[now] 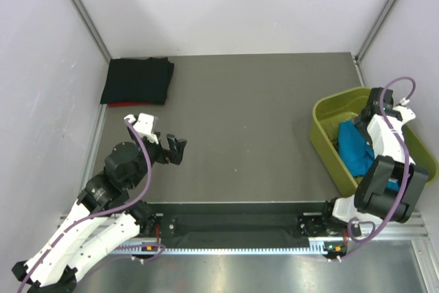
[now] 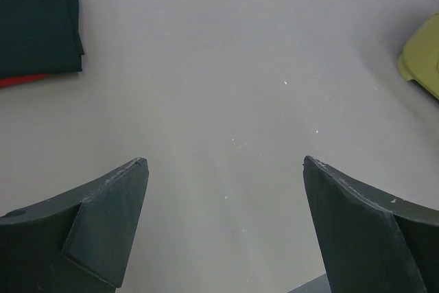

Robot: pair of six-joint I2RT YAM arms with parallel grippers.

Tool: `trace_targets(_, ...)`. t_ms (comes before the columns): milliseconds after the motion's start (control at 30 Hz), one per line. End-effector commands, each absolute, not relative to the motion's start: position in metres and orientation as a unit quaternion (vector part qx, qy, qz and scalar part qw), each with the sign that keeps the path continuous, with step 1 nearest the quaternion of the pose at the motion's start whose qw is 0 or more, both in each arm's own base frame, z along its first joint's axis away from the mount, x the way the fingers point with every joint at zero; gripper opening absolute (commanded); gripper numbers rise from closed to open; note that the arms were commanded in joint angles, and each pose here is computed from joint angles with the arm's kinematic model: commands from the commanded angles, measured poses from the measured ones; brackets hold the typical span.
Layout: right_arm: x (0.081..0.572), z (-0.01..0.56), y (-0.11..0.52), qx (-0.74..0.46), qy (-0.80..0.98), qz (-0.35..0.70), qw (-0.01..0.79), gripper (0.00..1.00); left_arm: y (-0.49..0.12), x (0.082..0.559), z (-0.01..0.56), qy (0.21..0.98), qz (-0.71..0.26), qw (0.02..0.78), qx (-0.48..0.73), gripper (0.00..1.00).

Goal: Fold and stack the t-shirts
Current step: Grab the tshirt from the pile, then move the tshirt to the center of the board

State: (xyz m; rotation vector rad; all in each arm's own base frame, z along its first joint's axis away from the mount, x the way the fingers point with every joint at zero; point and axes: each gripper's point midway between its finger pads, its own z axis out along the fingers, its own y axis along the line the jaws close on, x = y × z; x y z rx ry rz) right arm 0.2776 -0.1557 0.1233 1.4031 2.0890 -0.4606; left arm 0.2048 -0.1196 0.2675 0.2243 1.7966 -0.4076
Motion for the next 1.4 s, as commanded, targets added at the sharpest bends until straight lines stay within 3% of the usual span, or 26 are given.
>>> trace_targets(0, 0.292, 0.123, -0.177, 0.565, 0.74, -0.157, 0.329, 0.93, -0.124, 0.209, 0.272, 0.77, -0.18, 0.604, 0.099, 0.99)
trace_targets(200, 0.297, 0.103, -0.189, 0.566, 0.741, -0.167, 0.321, 0.92, -0.123, 0.208, 0.272, 0.77, -0.179, 0.605, 0.095, 0.99)
trace_targets(233, 0.297, 0.098, -0.191, 0.565, 0.743, -0.168, 0.316, 0.86, -0.122, 0.209, 0.272, 0.77, -0.177, 0.605, 0.094, 0.99)
trace_targets(300, 0.299, 0.096, -0.195, 0.566, 0.743, -0.167, 0.317, 0.72, -0.122, 0.209, 0.27, 0.772, -0.175, 0.603, 0.094, 0.99)
trace_targets(333, 0.3, 0.098, -0.196, 0.561, 0.745, -0.169, 0.318, 0.52, -0.122, 0.209, 0.271, 0.772, -0.176, 0.604, 0.094, 0.99)
trace_targets(433, 0.316, 0.13, -0.195, 0.532, 0.757, -0.146, 0.351, 0.2, -0.123, 0.21, 0.269, 0.774, -0.174, 0.601, 0.095, 0.99)
trace_targets(467, 0.322, 0.149, -0.19, 0.511, 0.768, -0.129, 0.365, 0.0, -0.123, 0.21, 0.269, 0.774, -0.174, 0.601, 0.095, 0.99)
trace_targets(567, 0.336, 0.244, -0.178, 0.462, 0.767, -0.086, 0.437, 0.0, -0.125, 0.211, 0.268, 0.776, -0.175, 0.599, 0.097, 0.99)
trace_targets(733, 0.338, 0.45, -0.126, 0.334, 0.678, 0.041, 0.654, 0.0, -0.129, 0.211, 0.267, 0.775, -0.179, 0.596, 0.105, 0.99)
trace_targets(833, 0.311, 0.54, -0.067, 0.256, 0.591, 0.175, 0.745, 0.0, -0.129, 0.213, 0.271, 0.774, -0.179, 0.598, 0.105, 0.99)
trace_targets(867, 0.289, 0.592, -0.033, 0.164, 0.537, 0.225, 0.797, 0.0, -0.129, 0.212, 0.271, 0.775, -0.179, 0.597, 0.106, 0.99)
trace_targets(933, 0.263, 0.631, 0.006, 0.091, 0.483, 0.315, 0.812, 0.0, -0.127, 0.211, 0.272, 0.774, -0.178, 0.598, 0.104, 0.99)
trace_targets(1000, 0.233, 0.666, 0.044, -0.022, 0.44, 0.363, 0.821, 0.0, -0.126, 0.208, 0.275, 0.768, -0.184, 0.605, 0.102, 0.99)
trace_targets(1100, 0.211, 0.681, 0.072, -0.092, 0.414, 0.427, 0.799, 0.0, -0.123, 0.207, 0.279, 0.76, -0.187, 0.615, 0.097, 0.99)
trace_targets(1367, 0.242, 0.649, 0.108, -0.123, 0.475, 0.477, 0.729, 0.0, -0.123, 0.204, 0.282, 0.758, -0.193, 0.616, 0.097, 0.99)
